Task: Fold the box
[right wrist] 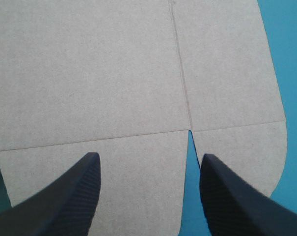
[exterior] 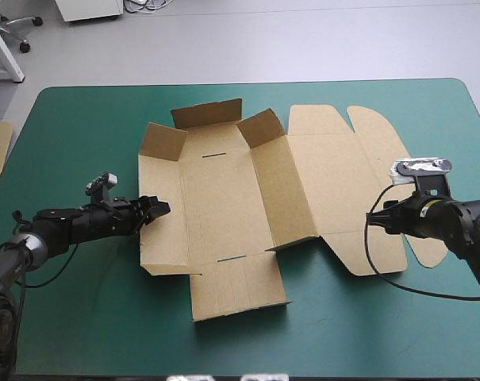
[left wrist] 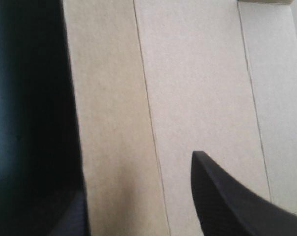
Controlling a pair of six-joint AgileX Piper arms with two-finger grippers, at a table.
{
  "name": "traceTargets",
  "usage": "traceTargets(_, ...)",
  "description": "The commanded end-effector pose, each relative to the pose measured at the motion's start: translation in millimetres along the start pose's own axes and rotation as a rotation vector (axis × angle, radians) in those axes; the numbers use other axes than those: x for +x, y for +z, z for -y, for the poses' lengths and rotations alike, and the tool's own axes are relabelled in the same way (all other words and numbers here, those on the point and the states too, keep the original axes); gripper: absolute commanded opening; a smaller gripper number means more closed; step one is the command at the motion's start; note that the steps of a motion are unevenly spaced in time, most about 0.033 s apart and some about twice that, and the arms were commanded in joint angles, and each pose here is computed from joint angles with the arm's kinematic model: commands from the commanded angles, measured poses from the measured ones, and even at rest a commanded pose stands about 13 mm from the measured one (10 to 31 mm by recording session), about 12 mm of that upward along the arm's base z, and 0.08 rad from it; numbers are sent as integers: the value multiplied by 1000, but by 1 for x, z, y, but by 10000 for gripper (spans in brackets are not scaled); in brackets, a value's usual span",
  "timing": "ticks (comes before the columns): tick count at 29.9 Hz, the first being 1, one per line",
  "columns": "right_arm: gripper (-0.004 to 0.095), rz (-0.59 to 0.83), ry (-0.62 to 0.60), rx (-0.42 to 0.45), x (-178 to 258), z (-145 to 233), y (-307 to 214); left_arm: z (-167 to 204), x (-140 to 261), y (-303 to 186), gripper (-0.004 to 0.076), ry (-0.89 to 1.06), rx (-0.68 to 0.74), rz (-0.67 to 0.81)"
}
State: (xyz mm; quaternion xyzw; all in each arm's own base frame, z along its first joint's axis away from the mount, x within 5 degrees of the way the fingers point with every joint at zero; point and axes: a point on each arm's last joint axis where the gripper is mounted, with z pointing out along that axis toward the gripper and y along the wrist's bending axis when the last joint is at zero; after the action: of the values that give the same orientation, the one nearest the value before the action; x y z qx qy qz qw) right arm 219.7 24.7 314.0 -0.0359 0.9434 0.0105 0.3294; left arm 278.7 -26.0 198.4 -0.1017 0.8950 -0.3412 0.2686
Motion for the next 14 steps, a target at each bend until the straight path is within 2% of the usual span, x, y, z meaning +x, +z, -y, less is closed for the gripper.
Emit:
traceTargets(1,562,91,-11,14,-12,3,-12,10,-8,-4,362,9,36,26)
traceTargets(4,562,93,-11,13,-12,3,-12,8,-6,1,340,14,24,-5)
traceTargets(7,562,93,-11,13,-12,3,-12,12,-7,6,283,26,19,-8)
traceTargets(9,562,93,-11,13,-12,3,-12,13,-9,9,214,39,-13,18)
traceTargets(13,562,91,-11,14,-12,3,-12,19,-13,13,-15,76,-49,55)
traceTargets(14,562,91,-11,14,-12,3,-12,21,-15,13,-13,90,-49,60)
